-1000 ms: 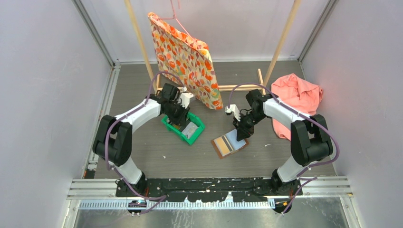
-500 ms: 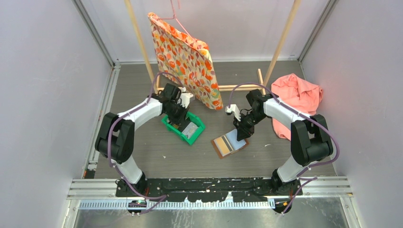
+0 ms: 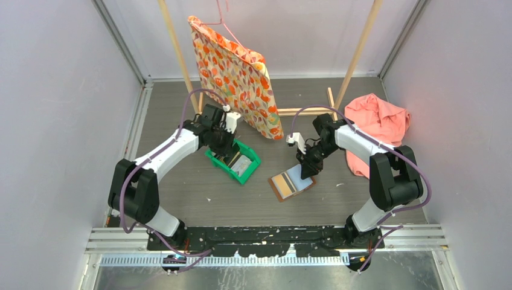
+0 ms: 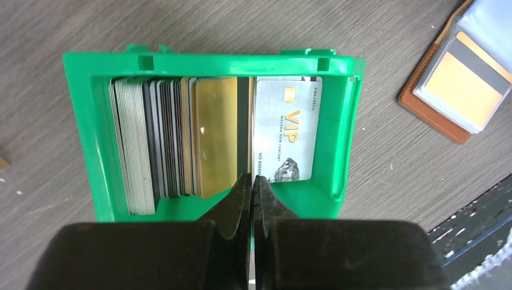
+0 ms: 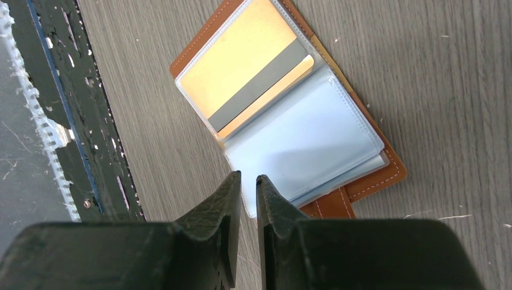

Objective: Put the credit cards into the card holder
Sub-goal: Pick up the credit card from the storage box.

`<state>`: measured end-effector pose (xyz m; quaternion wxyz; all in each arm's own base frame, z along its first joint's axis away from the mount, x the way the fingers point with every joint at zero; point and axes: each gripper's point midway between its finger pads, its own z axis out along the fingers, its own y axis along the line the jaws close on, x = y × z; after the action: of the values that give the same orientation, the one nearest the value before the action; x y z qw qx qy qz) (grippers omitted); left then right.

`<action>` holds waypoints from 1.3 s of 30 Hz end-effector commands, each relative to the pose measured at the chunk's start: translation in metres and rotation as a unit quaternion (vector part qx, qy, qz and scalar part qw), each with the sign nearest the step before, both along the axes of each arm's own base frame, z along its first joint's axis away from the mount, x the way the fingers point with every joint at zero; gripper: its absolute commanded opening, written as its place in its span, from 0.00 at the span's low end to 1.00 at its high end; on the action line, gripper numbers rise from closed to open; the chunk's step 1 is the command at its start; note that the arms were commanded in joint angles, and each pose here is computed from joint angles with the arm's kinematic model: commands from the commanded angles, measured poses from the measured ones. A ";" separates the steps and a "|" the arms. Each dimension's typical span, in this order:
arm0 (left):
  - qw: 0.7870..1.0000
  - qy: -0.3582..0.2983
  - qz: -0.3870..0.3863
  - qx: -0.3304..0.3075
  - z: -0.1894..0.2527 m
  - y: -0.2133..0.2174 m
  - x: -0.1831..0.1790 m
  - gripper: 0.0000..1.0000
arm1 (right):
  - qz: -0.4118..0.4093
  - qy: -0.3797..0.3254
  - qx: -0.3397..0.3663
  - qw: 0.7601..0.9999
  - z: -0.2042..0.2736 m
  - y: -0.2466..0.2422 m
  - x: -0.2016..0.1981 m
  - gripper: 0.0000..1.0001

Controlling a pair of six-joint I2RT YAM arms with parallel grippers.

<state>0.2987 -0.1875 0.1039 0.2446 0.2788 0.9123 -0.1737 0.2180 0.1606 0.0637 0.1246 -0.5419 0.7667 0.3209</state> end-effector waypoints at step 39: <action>0.897 0.036 0.101 -0.429 0.084 -0.163 -0.102 0.01 | -0.036 0.018 0.018 0.999 0.014 0.000 0.008 0.21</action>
<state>0.1882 -0.3217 0.1694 0.2851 0.0523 0.8116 -0.5072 0.2177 0.1614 0.0721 0.1226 -0.5108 0.7795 0.3412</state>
